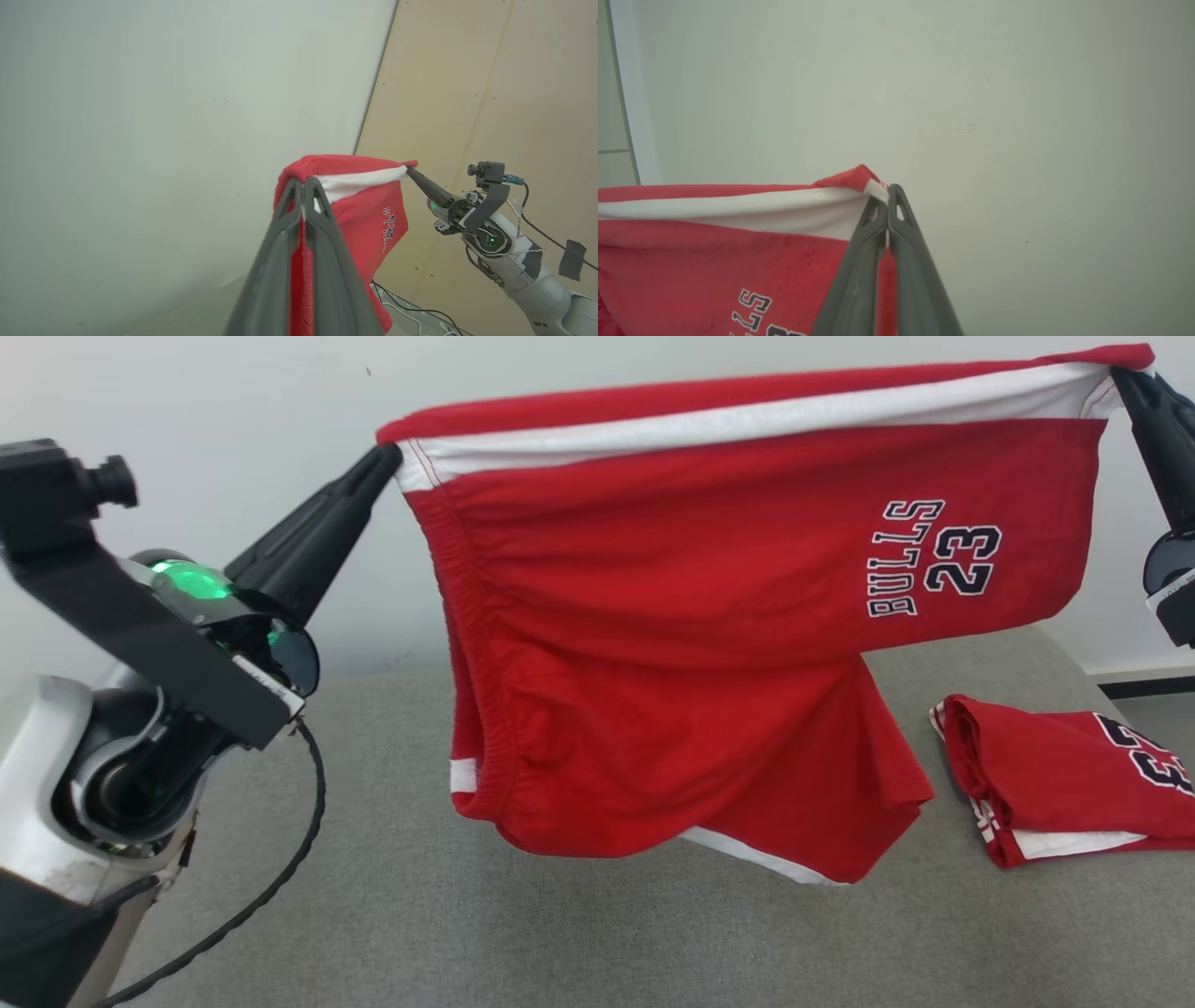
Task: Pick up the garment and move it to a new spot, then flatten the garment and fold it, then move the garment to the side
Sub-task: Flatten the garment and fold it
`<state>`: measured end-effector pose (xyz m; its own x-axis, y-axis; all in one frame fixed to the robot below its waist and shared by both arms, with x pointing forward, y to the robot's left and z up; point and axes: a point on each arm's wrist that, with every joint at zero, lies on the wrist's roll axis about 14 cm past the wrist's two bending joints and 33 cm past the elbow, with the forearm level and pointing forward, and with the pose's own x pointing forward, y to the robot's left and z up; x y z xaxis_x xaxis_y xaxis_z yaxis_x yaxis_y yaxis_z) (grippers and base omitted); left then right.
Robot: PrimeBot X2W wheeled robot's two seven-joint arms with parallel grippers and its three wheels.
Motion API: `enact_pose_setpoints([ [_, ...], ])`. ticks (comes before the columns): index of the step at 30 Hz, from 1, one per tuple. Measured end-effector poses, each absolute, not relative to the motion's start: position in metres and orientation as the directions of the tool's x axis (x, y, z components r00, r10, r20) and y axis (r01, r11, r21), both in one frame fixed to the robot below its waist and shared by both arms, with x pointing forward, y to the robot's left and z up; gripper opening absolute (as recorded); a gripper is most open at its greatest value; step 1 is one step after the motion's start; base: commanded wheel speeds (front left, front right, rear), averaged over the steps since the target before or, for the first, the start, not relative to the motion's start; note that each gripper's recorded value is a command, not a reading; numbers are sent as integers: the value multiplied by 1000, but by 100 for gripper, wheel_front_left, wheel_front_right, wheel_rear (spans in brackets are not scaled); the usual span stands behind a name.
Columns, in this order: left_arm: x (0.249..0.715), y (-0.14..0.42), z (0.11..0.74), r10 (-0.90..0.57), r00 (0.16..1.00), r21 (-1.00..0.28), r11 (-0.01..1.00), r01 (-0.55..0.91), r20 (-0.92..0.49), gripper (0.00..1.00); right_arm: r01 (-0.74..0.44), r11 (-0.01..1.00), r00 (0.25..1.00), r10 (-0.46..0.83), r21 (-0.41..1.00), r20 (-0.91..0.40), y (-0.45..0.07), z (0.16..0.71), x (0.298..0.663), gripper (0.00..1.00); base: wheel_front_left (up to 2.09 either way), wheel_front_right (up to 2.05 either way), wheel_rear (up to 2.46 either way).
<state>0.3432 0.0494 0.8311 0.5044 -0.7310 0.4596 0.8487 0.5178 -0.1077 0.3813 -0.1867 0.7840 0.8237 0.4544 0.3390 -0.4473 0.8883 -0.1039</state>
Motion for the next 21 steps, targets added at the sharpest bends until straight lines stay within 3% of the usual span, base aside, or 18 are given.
enact_pose_setpoints([
  [7, 386, 37, 809, -744, 560, -172, 537, 825, 363, 0, -473, 880, 856, 448, 42, 258, -180, 761, 413, 0, 0, 0, 0],
  [14, 449, 22, 803, -722, 619, -168, 599, 783, 310, 0, -421, 892, 904, 397, 165, 161, -174, 747, 481, 0, 0, 0, 0],
  [21, 515, 21, 843, -644, 642, -4, 705, 710, 416, 0, -377, 918, 897, 329, 123, 294, -167, 802, 547, 0, 0, 0, 0],
])
